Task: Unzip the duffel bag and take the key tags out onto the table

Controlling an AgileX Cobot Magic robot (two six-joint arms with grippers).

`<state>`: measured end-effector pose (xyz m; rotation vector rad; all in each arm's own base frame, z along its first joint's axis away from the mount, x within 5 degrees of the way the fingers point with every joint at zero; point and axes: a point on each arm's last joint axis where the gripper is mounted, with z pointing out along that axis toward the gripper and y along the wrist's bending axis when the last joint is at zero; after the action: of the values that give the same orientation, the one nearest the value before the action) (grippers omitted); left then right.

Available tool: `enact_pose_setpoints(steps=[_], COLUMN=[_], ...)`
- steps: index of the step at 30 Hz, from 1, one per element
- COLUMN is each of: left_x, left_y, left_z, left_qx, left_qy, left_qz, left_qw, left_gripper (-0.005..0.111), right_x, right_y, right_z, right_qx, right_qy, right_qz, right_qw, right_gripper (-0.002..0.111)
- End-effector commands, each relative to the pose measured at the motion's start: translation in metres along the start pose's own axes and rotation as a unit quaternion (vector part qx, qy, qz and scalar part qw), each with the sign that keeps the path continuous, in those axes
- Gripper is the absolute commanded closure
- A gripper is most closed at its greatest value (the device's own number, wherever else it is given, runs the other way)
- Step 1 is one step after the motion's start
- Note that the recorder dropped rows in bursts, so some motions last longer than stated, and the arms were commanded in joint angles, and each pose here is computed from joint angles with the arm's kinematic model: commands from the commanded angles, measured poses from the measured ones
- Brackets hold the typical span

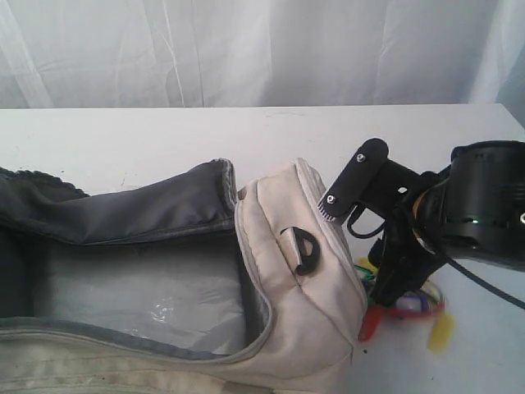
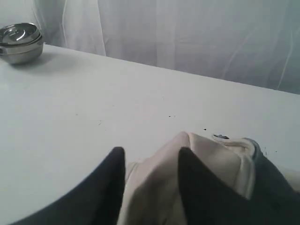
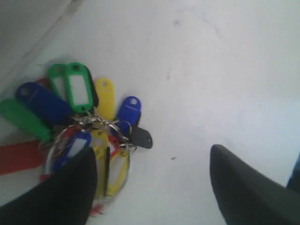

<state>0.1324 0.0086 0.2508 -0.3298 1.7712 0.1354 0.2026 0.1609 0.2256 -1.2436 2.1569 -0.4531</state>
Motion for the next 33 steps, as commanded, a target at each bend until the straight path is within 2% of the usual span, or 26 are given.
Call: enact_pose_setpoints(steps=[1,2,5,9,11,14,17,19,21,22,24,27,31,32,33], left_x=[-0.007,-0.013,-0.031,-0.062,-0.076,-0.080,-0.083,-0.083,-0.081,-0.080,-0.078,-0.075,-0.073,-0.073,-0.073], left_y=[0.002,0.001,-0.002,0.000,0.001,0.005,0.007,0.006,0.003,-0.001,-0.007,-0.014,-0.019,-0.020,-0.020], left_z=[-0.001,-0.001,-0.003,-0.017,-0.033,-0.057,-0.077,-0.087,-0.098,-0.103,-0.108,-0.112,-0.115,-0.116,-0.116], left_qx=[-0.010,-0.011,-0.006,0.000,0.034,0.097,0.155,0.189,0.237,0.272,0.315,0.362,0.392,0.397,0.397], left_qy=[-0.019,-0.027,-0.051,-0.106,-0.142,-0.181,-0.215,-0.228,-0.239,-0.238,-0.229,-0.213,-0.207,-0.205,-0.205], left_qz=[0.000,-0.005,-0.013,0.019,0.009,-0.012,-0.022,-0.025,-0.021,-0.019,-0.021,-0.021,-0.011,-0.010,-0.010], left_qw=[1.000,1.000,0.999,0.994,0.989,0.978,0.964,0.955,0.941,0.932,0.921,0.907,0.896,0.894,0.894], left_gripper=[0.044,0.042,0.042,0.042,0.042,0.042,0.042,0.042,0.042,0.044,0.051,0.068,0.096,0.107,0.107], right_x=[0.009,0.013,0.015,0.021,0.029,0.044,0.068,0.084,0.102,0.112,0.118,0.123,0.122,0.122,0.122], right_y=[-0.016,-0.021,-0.028,-0.046,-0.053,-0.053,-0.051,-0.048,-0.042,-0.036,-0.029,-0.021,-0.015,-0.014,-0.014], right_z=[-0.001,-0.005,-0.020,-0.062,-0.093,-0.131,-0.151,-0.156,-0.160,-0.162,-0.161,-0.161,-0.156,-0.155,-0.155], right_qx=[0.081,0.102,0.106,0.106,0.083,0.013,0.006,0.009,-0.001,-0.014,-0.027,-0.045,-0.043,-0.033,-0.031], right_qy=[0.038,0.055,0.029,-0.072,-0.144,-0.263,-0.324,-0.337,-0.359,-0.386,-0.415,-0.456,-0.476,-0.480,-0.482], right_qz=[0.030,0.034,0.058,0.119,0.174,0.249,0.269,0.278,0.294,0.302,0.308,0.306,0.280,0.263,0.260], right_qw=[0.996,0.993,0.992,0.985,0.971,0.932,0.907,0.899,0.886,0.872,0.856,0.835,0.832,0.836,0.836], right_gripper=[0.041,0.041,0.041,0.041,0.041,0.042,0.045,0.046,0.046,0.047,0.052,0.068,0.091,0.102,0.108])
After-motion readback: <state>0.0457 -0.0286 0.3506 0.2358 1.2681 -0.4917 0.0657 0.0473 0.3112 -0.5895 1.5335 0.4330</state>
